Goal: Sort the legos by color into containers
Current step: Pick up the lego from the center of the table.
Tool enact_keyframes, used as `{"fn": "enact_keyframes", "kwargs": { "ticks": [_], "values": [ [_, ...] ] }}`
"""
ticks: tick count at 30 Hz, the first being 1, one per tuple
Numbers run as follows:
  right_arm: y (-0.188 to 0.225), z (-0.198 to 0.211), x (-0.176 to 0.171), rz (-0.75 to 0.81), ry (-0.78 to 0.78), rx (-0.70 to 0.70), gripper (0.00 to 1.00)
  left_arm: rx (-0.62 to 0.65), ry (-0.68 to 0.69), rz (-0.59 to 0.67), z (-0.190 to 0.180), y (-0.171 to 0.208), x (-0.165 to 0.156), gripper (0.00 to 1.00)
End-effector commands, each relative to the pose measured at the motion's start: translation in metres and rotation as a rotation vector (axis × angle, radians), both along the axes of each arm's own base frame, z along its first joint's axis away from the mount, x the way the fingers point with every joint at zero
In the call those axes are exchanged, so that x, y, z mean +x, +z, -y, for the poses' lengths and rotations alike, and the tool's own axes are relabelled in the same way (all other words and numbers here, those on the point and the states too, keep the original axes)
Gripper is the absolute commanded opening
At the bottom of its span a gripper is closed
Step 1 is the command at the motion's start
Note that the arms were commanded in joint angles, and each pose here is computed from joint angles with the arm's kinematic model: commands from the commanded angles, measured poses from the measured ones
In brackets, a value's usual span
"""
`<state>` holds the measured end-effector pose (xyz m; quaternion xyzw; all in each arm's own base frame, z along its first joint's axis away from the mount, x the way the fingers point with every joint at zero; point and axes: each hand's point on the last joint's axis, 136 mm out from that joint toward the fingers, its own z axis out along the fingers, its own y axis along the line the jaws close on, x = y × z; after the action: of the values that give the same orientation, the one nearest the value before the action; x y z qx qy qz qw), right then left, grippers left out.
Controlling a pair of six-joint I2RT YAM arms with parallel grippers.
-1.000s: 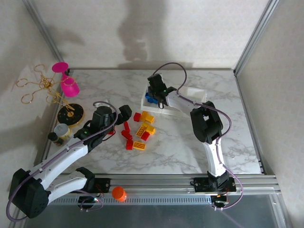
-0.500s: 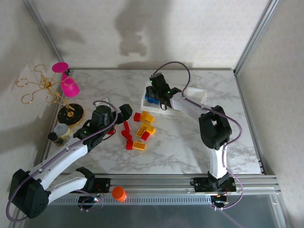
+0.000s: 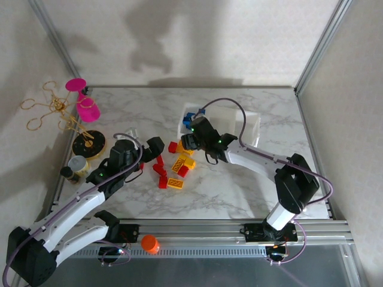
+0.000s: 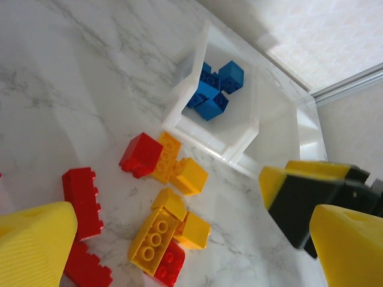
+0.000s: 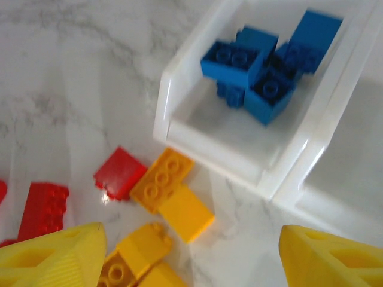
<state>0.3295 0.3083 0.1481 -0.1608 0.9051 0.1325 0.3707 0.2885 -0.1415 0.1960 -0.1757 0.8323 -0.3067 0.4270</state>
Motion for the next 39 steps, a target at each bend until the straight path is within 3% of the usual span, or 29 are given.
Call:
{"fn": "enact_keyframes", "kwargs": {
  "ticks": [1, 6, 12, 24, 39],
  "values": [
    [-0.01, 0.002, -0.03, -0.054, 0.015, 0.013, 0.78, -0.02, -0.007, -0.045, -0.001, -0.013, -0.011, 1.0],
    [-0.041, 0.003, -0.063, -0.128, 0.04, 0.005, 0.81, -0.042, 0.009, -0.065, -0.004, -0.023, -0.019, 1.0],
    [-0.064, -0.011, -0.075, -0.182, 0.08, 0.023, 0.85, -0.052, 0.04, -0.078, -0.009, -0.034, -0.024, 1.0],
    [-0.094, -0.011, -0.049, -0.188, -0.05, -0.076, 0.88, -0.04, 0.052, -0.072, -0.011, -0.03, -0.023, 1.0],
    [-0.112, 0.001, -0.029, -0.22, -0.133, -0.112, 0.78, -0.019, 0.05, -0.075, -0.01, -0.031, -0.019, 1.0]
  ]
}}
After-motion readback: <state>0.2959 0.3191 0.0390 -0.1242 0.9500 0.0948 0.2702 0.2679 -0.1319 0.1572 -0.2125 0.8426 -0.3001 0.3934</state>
